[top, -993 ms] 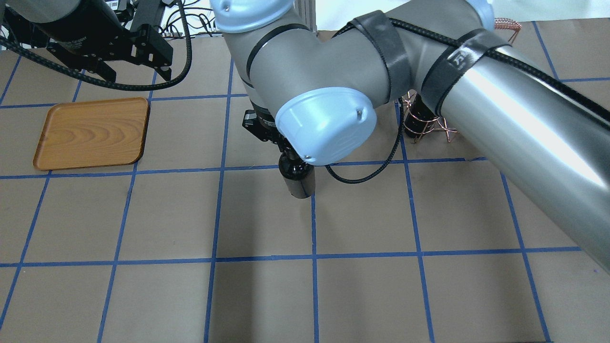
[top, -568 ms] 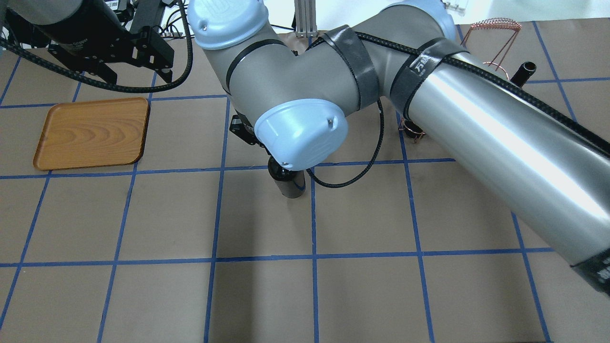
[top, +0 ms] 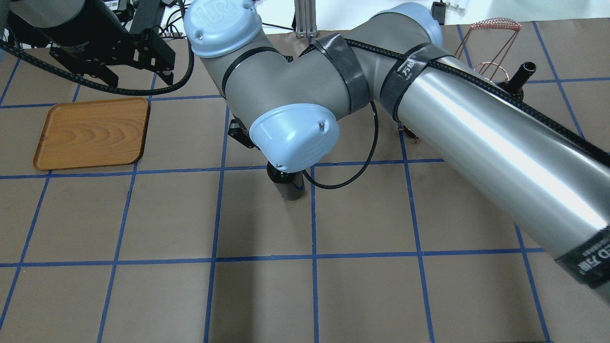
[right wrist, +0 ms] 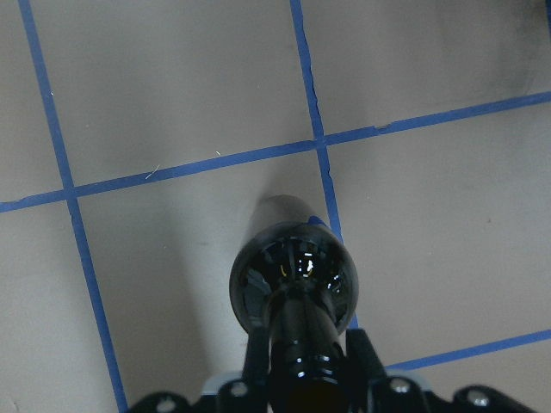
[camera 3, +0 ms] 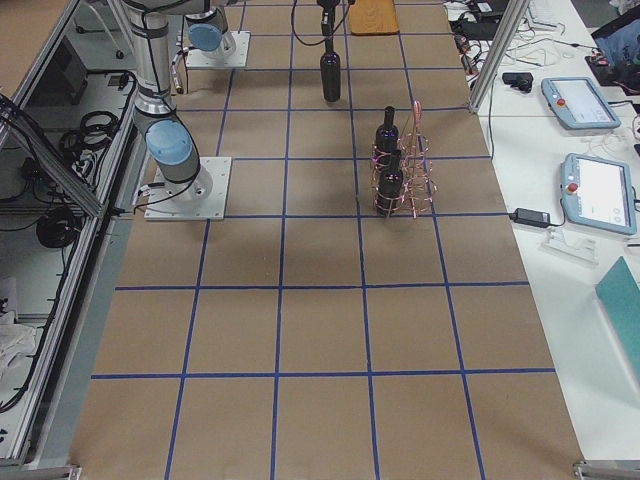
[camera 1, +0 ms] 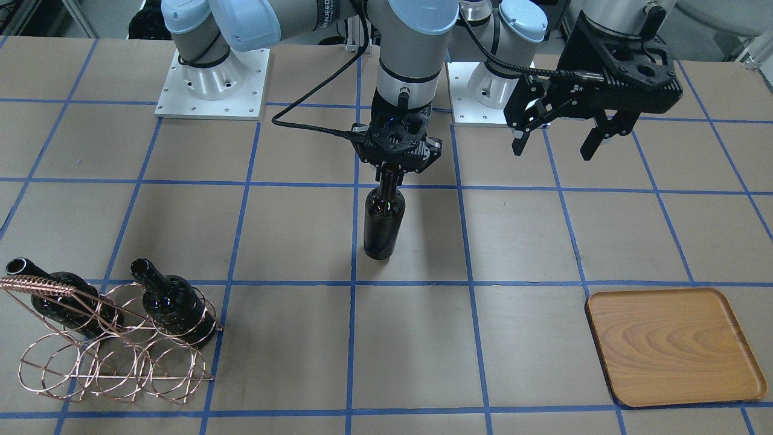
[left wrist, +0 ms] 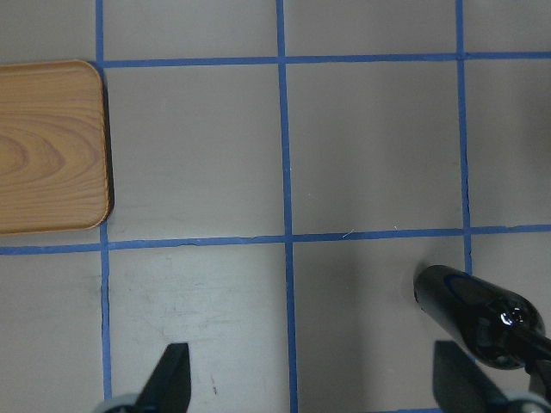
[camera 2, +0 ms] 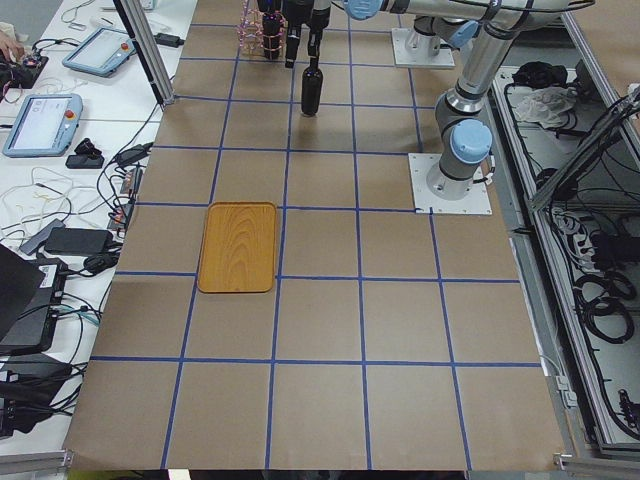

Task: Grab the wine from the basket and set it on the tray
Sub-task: 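Release the bottle and raise the right gripper back above the rack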

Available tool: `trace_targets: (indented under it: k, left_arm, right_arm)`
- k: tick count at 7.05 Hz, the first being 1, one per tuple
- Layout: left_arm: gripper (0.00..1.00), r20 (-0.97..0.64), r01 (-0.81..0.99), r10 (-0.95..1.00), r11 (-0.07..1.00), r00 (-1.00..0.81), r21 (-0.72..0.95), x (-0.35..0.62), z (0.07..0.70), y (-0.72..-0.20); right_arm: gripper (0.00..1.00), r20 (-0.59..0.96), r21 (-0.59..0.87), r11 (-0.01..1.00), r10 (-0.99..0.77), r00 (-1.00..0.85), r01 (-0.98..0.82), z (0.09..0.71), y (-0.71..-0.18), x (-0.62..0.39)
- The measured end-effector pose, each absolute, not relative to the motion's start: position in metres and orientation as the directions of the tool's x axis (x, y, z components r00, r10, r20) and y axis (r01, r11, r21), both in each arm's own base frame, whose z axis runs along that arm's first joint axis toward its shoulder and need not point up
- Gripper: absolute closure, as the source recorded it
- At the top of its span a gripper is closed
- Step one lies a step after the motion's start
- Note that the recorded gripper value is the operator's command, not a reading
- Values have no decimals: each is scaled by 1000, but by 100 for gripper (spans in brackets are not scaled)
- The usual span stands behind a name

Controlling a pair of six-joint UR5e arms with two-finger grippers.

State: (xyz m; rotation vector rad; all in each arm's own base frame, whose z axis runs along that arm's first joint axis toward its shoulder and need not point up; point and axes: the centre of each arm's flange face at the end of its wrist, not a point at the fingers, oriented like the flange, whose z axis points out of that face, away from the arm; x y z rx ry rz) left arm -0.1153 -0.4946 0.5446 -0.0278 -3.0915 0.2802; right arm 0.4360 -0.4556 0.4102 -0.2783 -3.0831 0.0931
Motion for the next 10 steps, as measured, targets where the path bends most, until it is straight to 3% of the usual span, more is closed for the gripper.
trace_targets:
  k: [1, 6, 10]
  left_arm:
    - [0, 37, 14, 21, 984, -999, -180, -115, 545, -495]
    - [0, 41, 12, 20, 983, -999, -181, -115, 544, -495]
    - [0, 59, -14, -6, 991, -998, -136, -146, 521, -502]
  right_arm:
    - [1, 37, -65, 982, 178, -983, 175, 409, -456, 437]
    - [0, 37, -123, 985, 124, -992, 119, 435, -464, 417]
    - [0, 75, -95, 995, 12, -997, 5, 493, -517, 257]
